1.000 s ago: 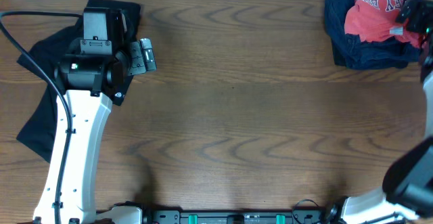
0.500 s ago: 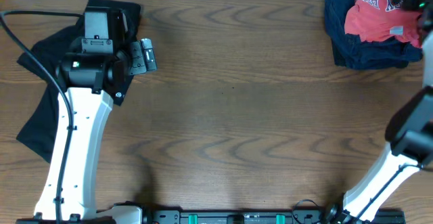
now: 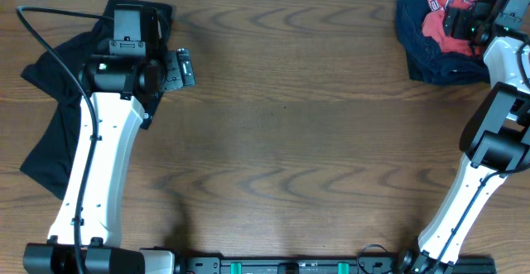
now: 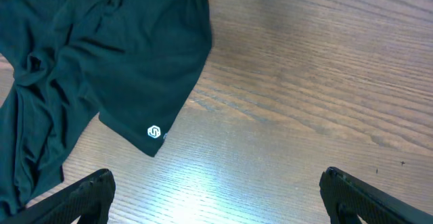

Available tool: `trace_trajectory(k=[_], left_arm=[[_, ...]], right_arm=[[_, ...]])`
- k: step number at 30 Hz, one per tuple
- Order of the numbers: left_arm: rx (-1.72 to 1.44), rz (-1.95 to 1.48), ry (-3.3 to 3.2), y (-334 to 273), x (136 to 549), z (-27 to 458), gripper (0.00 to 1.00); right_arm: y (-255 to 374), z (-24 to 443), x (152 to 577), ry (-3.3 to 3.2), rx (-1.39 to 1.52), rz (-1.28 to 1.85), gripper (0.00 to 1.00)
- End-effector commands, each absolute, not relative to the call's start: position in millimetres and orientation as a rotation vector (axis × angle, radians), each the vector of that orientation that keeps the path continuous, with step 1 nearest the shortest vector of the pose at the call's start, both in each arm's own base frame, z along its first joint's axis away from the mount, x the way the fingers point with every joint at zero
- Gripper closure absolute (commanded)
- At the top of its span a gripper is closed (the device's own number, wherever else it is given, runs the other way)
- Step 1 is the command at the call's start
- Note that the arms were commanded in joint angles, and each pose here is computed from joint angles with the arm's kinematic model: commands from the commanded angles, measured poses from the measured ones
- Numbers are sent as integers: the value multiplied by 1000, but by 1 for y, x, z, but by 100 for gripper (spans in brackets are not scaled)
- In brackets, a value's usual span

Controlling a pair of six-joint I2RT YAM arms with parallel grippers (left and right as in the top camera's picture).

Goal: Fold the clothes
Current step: 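Open the right gripper and lift it off the stacked shirt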

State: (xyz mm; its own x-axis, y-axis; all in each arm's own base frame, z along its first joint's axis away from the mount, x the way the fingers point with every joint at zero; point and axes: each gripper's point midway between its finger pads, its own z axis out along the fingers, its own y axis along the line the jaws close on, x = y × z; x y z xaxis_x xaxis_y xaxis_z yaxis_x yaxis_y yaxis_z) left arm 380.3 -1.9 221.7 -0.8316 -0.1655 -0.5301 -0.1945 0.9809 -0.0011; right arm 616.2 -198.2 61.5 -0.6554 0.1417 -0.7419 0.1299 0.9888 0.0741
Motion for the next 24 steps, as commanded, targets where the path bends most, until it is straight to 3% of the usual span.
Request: trace_trajectory(k=[1, 8, 15, 24], left_arm=[[-267, 75, 2560, 1, 382, 226, 2], [-267, 76, 2562, 1, 382, 226, 2], [-267, 79, 2576, 1, 379, 224, 2], [-267, 79, 2576, 1, 379, 224, 2]], right_arm=[[-181, 19, 602, 2390, 252, 97, 1], [-185, 179, 602, 2156, 191, 14, 1], [-159, 331, 547, 1988, 134, -35, 1], [-123, 422, 453, 1945, 121, -45, 1]])
